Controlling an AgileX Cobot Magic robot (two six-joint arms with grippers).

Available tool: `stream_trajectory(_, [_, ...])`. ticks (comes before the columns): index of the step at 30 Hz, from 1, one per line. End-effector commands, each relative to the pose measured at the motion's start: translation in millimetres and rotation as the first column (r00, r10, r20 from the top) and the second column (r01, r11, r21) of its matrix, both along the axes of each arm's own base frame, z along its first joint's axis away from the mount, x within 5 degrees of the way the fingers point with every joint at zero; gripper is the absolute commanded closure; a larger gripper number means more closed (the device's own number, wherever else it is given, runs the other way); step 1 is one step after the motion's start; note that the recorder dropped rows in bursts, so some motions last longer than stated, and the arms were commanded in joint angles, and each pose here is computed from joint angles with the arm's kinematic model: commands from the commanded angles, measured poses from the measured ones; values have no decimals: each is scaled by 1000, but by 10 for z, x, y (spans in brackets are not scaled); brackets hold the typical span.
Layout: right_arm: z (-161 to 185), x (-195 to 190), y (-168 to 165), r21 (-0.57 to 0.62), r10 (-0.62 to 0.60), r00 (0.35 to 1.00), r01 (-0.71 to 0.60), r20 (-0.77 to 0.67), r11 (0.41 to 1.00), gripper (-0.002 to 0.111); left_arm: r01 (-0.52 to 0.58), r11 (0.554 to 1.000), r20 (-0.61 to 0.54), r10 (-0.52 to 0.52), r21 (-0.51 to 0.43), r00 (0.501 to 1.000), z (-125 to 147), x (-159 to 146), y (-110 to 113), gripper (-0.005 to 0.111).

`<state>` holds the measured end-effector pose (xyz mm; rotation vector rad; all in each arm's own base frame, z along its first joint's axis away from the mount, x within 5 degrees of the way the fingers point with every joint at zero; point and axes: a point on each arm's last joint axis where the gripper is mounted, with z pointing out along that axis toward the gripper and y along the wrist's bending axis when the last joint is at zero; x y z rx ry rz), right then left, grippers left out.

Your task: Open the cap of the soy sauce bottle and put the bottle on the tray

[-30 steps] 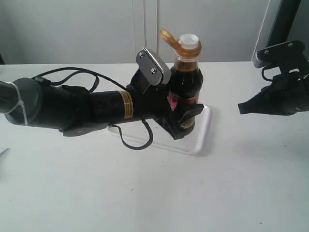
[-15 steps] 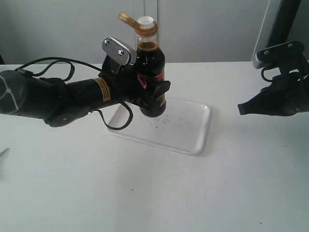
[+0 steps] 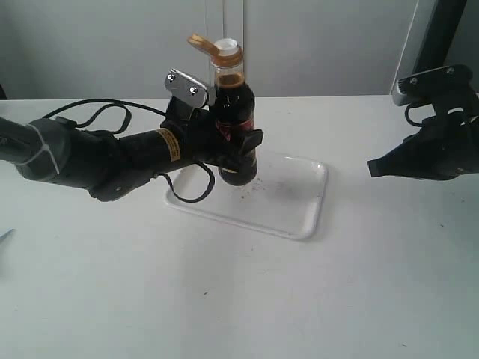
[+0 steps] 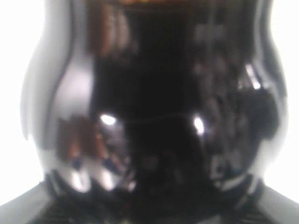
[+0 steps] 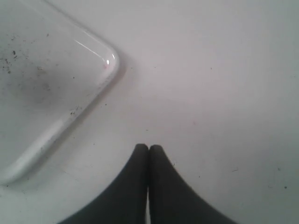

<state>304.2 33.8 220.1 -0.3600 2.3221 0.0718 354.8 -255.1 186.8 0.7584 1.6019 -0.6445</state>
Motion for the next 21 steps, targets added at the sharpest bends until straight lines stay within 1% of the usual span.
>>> stream_trajectory(1, [-4,-5,-30,0,-8,1000,8,-1,1000,108,1,993,59,6,-116,998,172,32,-25,107])
stream_trajectory(8, [-4,-5,-30,0,-8,1000,8,-1,1000,108,-7,992,48,13,-123,999,103,121,-82,107])
stream_trajectory(12, [-1,-2,-32,-1,-10,1000,10,3,1000,108,-19,995,30,22,-101,999,25,179,-108,107])
stream_trajectory(14, [2,2,-34,-2,-13,1000,13,8,1000,108,-22,996,28,24,-85,999,21,187,-109,107])
stream_trajectory(18, [3,4,-35,-3,-14,1000,14,11,1000,108,-19,997,30,21,-81,999,17,183,-110,107])
stream_trajectory(21, [3,4,-35,-3,-14,1000,14,11,1000,108,2,998,44,1,-60,999,11,141,-167,107])
